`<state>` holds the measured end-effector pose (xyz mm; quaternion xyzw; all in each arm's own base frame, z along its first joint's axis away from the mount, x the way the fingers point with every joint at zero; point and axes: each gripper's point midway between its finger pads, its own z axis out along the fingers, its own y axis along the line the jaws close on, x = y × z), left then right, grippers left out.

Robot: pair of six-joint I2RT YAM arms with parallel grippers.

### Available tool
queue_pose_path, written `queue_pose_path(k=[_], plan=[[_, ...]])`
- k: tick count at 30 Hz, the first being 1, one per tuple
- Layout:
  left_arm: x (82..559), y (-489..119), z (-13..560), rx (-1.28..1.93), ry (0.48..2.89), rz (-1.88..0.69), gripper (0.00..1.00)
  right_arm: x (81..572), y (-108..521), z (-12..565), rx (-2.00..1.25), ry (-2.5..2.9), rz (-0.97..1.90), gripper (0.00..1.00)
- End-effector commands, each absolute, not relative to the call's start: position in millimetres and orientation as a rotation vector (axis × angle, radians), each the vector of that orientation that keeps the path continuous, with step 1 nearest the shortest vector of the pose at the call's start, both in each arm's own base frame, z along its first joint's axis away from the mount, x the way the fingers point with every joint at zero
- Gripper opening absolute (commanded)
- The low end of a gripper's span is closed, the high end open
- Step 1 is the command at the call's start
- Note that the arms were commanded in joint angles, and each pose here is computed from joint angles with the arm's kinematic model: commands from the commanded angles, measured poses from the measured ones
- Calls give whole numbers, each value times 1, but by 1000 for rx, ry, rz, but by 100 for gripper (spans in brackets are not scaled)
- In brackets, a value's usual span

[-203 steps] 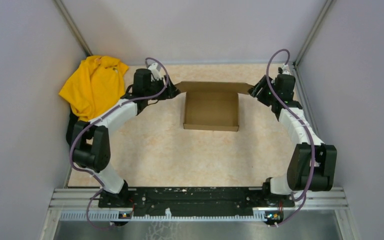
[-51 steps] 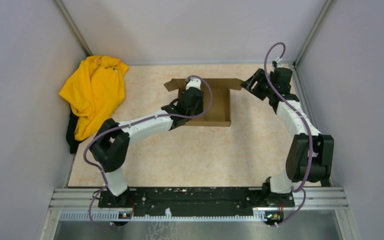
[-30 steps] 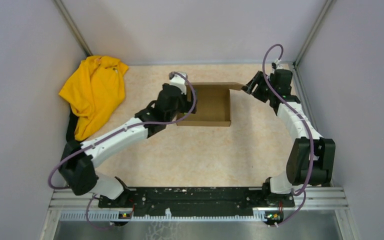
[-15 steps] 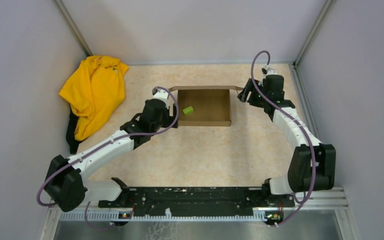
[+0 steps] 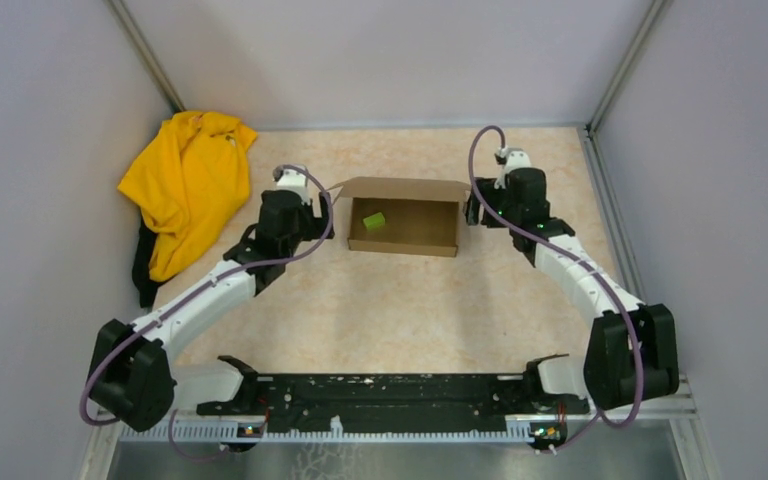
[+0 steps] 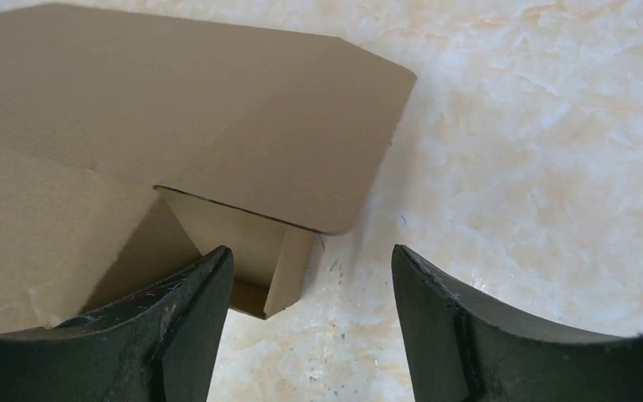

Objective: Fold the paper box

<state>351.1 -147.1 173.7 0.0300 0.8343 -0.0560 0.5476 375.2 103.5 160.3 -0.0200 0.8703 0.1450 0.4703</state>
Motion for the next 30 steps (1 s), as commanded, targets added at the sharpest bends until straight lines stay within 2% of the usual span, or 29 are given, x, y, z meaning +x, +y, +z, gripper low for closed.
queue_pose_path(k=[1, 9, 13, 18, 30], plan=[[377, -155, 201, 106, 1897, -181, 95, 377, 118, 193, -190, 1961, 276, 70], [395, -171, 207, 163, 1893, -223, 95, 381, 121, 207, -225, 1873, 201, 73], [399, -173, 211, 190, 1880, -217, 95, 384, 122, 214, -253, 1839, 164, 78], [406, -174, 216, 202, 1873, -217, 95, 385, 127, 214, -306, 1828, 146, 78], [420, -180, 226, 207, 1870, -240, 95, 345, 113, 240, -210, 1814, 142, 78]])
